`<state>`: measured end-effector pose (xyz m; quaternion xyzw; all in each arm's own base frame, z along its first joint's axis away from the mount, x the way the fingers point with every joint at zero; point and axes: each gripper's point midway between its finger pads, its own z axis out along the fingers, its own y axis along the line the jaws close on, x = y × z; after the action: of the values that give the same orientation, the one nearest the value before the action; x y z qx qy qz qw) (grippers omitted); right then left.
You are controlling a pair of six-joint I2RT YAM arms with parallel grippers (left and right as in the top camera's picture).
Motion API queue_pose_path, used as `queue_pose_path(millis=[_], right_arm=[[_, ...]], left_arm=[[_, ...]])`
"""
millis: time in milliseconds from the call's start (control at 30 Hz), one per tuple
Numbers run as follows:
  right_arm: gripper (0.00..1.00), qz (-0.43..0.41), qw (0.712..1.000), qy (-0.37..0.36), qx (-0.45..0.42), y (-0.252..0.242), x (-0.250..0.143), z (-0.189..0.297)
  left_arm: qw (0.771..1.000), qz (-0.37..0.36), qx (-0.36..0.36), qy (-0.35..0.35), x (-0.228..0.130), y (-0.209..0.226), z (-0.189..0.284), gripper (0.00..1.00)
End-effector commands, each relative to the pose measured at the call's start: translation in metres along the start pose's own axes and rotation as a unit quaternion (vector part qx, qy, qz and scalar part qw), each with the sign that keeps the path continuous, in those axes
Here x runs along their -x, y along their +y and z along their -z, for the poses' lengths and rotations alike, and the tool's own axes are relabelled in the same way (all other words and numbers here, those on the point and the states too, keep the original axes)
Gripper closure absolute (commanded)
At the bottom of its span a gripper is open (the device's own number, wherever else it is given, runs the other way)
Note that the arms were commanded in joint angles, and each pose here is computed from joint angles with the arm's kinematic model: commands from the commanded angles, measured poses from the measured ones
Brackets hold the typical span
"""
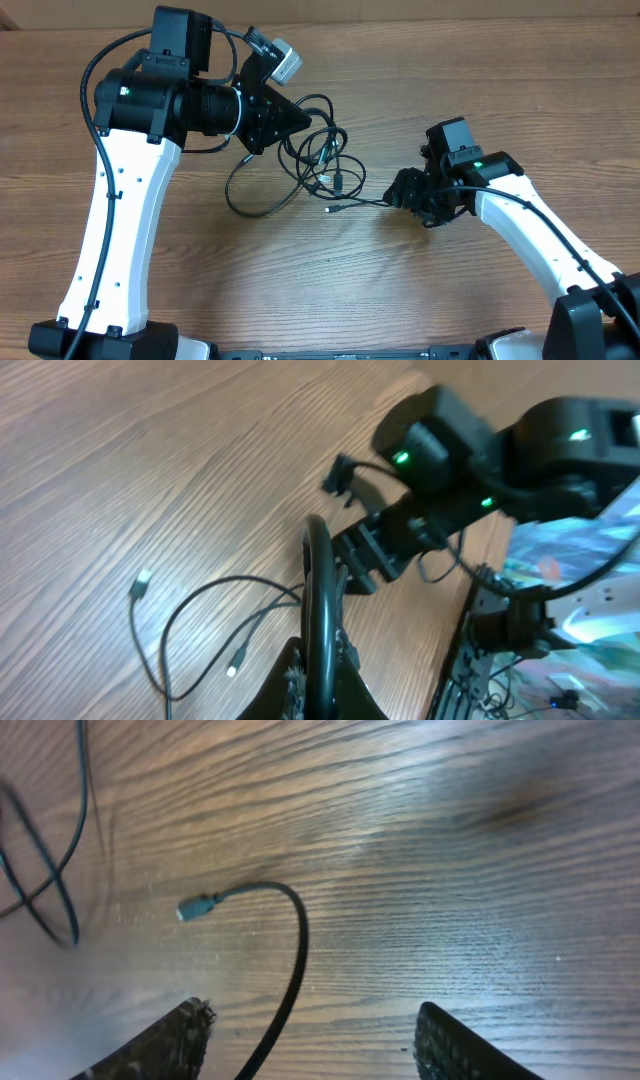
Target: Untangle cables
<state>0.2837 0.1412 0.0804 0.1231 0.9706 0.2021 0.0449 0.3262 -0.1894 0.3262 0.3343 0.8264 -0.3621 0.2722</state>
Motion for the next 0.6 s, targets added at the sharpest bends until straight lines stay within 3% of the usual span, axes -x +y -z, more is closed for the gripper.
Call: queue_pose_path(millis=[0, 133, 233, 367, 567], right_arm=[[0.34, 0.084, 0.995, -0.043, 0.041, 0.031, 0.022, 0.029], [0.33, 0.164, 0.979, -0.096, 0.076, 0.064, 0.04, 0.07], [0.33, 0.261, 0.948, -0.118, 0.14, 0.1, 0.037, 0.102], [0.34, 0.361, 0.897, -0.108, 0.231, 0.131, 0.013, 0.124], [0.34, 0.419, 0.849, -0.088, 0.309, 0.149, -0.011, 0.136]], left_arm=[[1.0, -0.006, 0.029, -0.006, 0.004, 0.0, 0.012, 0.95], [1.0, -0.004, 0.027, -0.001, 0.002, -0.002, 0.011, 0.94], [1.0, -0.004, 0.021, -0.001, 0.002, -0.004, 0.01, 0.93], [1.0, -0.006, -0.006, -0.011, 0.006, -0.014, 0.01, 0.92], [0.998, -0.008, -0.048, -0.026, 0.011, -0.028, 0.011, 0.93]])
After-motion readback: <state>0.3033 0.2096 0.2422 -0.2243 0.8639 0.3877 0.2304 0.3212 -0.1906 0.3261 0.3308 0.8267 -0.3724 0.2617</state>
